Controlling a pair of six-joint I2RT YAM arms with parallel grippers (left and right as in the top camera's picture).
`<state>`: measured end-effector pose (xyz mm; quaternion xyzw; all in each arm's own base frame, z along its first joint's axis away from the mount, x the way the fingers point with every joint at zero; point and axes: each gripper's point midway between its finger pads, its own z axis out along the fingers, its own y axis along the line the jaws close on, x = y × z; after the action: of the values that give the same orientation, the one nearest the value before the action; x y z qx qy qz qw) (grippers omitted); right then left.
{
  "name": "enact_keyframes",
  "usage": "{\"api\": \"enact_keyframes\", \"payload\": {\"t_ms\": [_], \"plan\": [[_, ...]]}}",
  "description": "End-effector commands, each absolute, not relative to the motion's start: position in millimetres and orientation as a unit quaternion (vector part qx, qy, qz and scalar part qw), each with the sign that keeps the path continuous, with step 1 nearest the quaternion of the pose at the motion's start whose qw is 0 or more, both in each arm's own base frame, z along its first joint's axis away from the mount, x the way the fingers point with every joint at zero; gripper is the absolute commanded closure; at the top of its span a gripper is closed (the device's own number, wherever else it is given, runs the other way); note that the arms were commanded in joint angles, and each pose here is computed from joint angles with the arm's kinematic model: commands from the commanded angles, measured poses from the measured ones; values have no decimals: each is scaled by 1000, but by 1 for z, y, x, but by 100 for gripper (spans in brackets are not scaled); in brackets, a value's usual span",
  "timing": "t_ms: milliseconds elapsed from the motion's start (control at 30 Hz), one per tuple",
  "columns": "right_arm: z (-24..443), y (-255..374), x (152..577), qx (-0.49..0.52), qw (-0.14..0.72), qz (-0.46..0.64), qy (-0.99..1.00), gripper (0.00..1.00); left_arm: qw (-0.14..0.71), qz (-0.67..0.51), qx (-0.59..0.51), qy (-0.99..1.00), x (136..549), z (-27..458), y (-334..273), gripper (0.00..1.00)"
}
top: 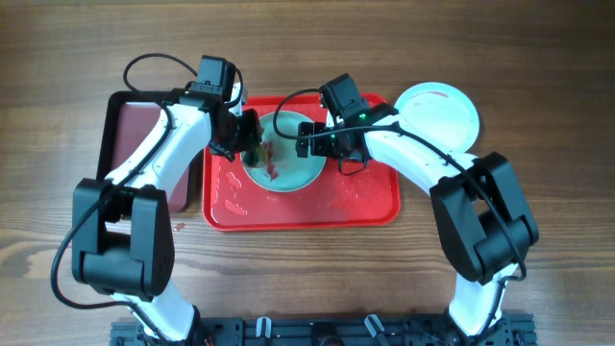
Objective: Clean dirty plates on tray and stack at the side
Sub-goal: 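Scrub the held light-blue plate with the sponge in left gripper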
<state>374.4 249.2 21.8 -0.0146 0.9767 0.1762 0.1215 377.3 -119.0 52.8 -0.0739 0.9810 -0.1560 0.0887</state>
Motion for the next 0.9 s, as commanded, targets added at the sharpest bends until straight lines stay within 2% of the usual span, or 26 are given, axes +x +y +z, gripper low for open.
{"api": "enact_keyframes", "payload": {"t_ms": [0, 33, 67, 100, 167, 200, 267, 467, 700, 867], "plan": [[19, 239, 389, -88, 161, 132, 974, 15, 83, -150, -80, 982, 377, 47, -119, 96], [19, 239, 389, -130, 165, 125, 970, 26, 84, -150, -80, 982, 377, 47, -119, 96], [17, 239, 387, -159, 166, 119, 966, 32, 84, -150, -80, 982, 377, 47, -119, 96], [16, 239, 387, -166, 167, 118, 965, 36, 84, -150, -80, 982, 377, 47, -119, 96], [17, 243, 387, -169, 168, 130, 962, 57, 84, -150, -80, 982, 377, 47, -119, 96], [15, 244, 386, -166, 165, 133, 963, 63, 84, -150, -80, 982, 377, 47, -119, 96], [6, 243, 385, -151, 155, 133, 967, 66, 84, -150, -80, 982, 377, 47, -119, 96], [-8, 246, 384, -107, 138, 145, 974, 94, 88, -152, -79, 981, 379, 48, -119, 96], [-11, 246, 375, -68, 110, 154, 980, 96, 96, -87, -89, 988, 388, 24, -98, 96], [-10, 248, 374, -70, 107, 161, 979, 96, 44, -66, -83, 993, 375, -21, -102, 96]]}}
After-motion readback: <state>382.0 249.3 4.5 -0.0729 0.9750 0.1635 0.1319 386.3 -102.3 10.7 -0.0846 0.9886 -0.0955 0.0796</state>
